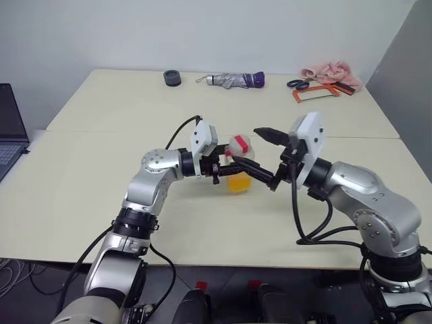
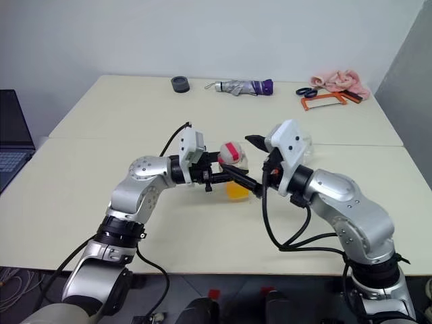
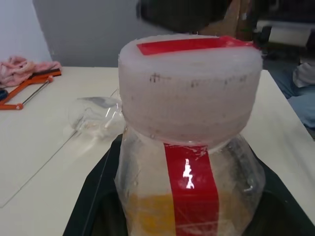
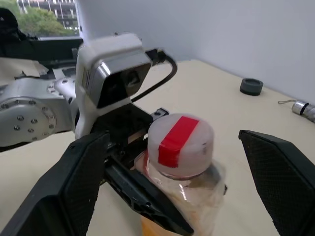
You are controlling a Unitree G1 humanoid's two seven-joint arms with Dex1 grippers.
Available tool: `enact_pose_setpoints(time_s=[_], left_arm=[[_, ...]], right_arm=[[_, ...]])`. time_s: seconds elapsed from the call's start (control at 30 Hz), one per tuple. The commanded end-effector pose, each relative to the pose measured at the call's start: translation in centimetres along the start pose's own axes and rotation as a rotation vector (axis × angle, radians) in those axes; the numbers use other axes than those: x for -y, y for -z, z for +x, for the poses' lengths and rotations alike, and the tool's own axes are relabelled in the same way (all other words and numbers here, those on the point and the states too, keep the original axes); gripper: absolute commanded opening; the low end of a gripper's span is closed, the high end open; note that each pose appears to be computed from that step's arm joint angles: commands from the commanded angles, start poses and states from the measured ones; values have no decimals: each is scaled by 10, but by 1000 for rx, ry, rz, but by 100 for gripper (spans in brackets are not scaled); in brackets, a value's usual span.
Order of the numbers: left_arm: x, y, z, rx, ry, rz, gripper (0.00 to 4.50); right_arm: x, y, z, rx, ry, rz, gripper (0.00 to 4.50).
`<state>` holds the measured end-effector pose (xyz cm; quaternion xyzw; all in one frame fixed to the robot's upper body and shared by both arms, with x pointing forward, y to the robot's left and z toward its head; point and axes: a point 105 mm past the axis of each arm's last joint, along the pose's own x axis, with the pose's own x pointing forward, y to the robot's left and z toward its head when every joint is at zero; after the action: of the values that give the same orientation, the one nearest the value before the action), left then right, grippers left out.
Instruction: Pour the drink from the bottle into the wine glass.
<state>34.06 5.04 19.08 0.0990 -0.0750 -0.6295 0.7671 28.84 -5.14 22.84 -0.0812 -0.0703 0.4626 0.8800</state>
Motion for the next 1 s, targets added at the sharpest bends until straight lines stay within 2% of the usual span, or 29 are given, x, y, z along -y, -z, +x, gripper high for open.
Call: enact_pose_setpoints(time_s=[0.03,0.37,0.47,0.63,0.67,0.7,0.8,0.87,0.93,1.0], left_arm=[[0,-12,4,26,32,55,192],[2,-9,4,18,45,56,192],[1,-9,3,14,44,57,192],[2,-9,0,12,50,55,192],[3,-10,0,12,55,54,192],[3,-10,-1,13,58,52,192],[6,-16,-3,35,94,24,192],[11,-19,-4,36,149,17,190],[13,-22,-5,31,179,20,190],[13,-24,-5,32,184,23,190]], right_arm=[[2,-11,4,46,28,-53,450],[6,-9,16,71,62,-36,450],[6,-9,17,70,56,-34,387],[0,-10,18,78,-14,-42,206],[-4,-11,18,85,-50,-45,190],[-6,-12,18,90,-75,-48,191],[-27,-14,16,93,-338,-104,191],[-30,-13,14,63,-512,-137,191],[-21,-11,18,20,-568,-166,191],[-9,-12,24,14,-551,-153,191]])
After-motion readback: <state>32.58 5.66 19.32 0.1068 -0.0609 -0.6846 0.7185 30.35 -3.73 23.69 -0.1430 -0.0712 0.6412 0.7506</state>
